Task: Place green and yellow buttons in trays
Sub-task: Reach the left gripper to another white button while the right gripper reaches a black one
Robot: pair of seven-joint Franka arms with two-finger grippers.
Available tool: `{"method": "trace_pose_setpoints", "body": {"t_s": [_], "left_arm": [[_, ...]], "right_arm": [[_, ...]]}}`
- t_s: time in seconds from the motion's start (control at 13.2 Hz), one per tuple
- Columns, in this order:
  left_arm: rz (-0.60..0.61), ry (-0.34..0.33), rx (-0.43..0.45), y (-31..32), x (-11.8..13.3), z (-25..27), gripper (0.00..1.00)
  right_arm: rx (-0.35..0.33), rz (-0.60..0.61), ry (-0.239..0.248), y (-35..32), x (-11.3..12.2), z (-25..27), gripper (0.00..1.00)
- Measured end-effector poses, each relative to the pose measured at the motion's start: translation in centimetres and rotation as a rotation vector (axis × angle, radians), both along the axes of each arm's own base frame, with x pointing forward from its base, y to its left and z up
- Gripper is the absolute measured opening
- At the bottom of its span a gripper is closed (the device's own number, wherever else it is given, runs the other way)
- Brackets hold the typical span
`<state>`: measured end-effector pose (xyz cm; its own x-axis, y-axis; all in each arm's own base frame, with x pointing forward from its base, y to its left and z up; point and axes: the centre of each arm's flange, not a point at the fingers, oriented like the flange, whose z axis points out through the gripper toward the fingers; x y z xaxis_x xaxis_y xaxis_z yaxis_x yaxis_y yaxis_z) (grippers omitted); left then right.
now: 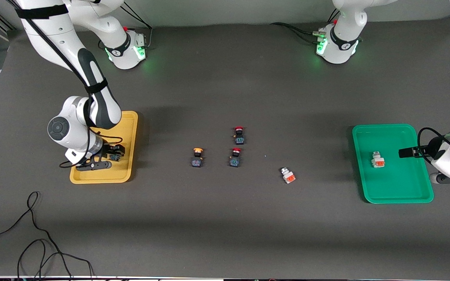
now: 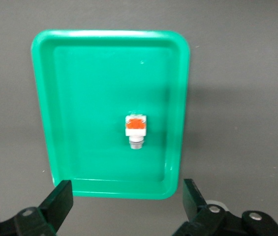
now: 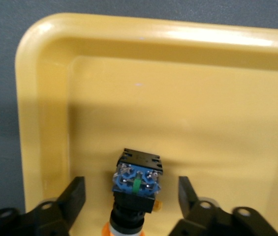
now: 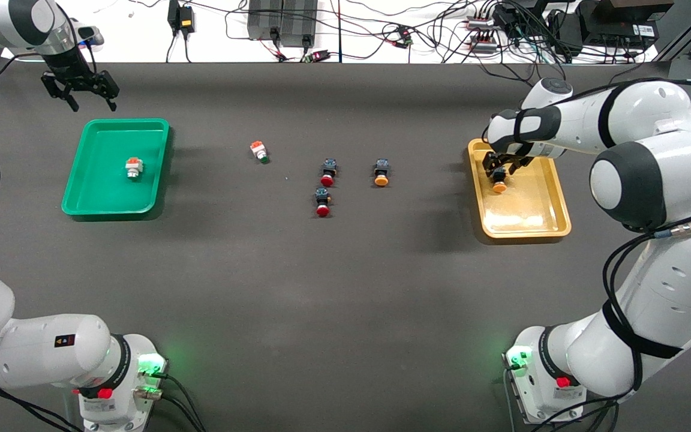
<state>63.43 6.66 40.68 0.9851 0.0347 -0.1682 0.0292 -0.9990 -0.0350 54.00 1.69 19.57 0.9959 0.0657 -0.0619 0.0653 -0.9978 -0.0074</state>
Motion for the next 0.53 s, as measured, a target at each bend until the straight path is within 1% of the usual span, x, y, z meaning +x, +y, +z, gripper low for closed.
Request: {"method": "trace_pose_setpoints", "body": {"t_s": [0.08,0.23,0.38,0.53], "left_arm": [[-0.022,-0.003,-0.013,-1.7,0.2,-0.1,1.0],[-0.04,-0.026,-0.035,-6.7,0.8,-0.5,1.0],[-0.038,-0.064,-0.039,-13.4,1.3,-1.2,1.0],[0.035,-0.095,-0.032,-21.2,0.7,-1.9,1.0]], "right_arm": [[0.028,-0.017,0.017,0.3,0.3,0.7,0.99],[0.095,-0.027,0.054,1.6,1.8,4.0,1.0],[0.142,-0.061,0.07,3.1,4.0,8.7,1.0],[0.162,-0.112,0.081,5.8,5.7,12.9,0.99]]}}
